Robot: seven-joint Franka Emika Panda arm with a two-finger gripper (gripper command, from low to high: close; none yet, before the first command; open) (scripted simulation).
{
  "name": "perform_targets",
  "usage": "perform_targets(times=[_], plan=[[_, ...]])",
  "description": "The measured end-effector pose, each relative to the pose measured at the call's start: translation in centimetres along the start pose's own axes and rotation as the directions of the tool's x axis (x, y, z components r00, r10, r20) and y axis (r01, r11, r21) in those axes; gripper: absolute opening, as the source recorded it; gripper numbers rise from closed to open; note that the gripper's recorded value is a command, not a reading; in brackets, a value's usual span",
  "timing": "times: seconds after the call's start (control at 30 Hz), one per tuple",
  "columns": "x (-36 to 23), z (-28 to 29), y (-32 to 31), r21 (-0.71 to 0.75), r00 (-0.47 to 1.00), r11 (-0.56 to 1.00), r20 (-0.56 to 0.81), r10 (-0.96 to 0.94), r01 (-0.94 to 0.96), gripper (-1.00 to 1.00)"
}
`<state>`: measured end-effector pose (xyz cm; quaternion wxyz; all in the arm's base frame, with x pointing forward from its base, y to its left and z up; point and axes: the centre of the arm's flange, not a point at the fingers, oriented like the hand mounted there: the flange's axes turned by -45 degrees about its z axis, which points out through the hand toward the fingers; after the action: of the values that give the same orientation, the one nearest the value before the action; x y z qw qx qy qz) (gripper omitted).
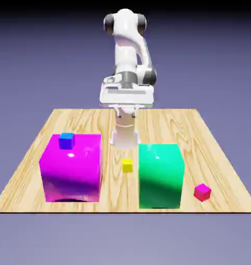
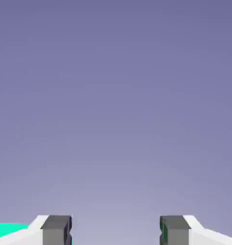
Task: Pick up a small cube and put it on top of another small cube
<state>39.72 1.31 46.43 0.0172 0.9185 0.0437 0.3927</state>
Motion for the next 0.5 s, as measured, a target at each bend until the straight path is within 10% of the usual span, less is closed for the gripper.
perform_targets(times=[0.5], plan=[[-4.2, 1.5, -16.6, 0.147, 0.998, 0.989, 0.065, 0.006, -0.016, 0.00]])
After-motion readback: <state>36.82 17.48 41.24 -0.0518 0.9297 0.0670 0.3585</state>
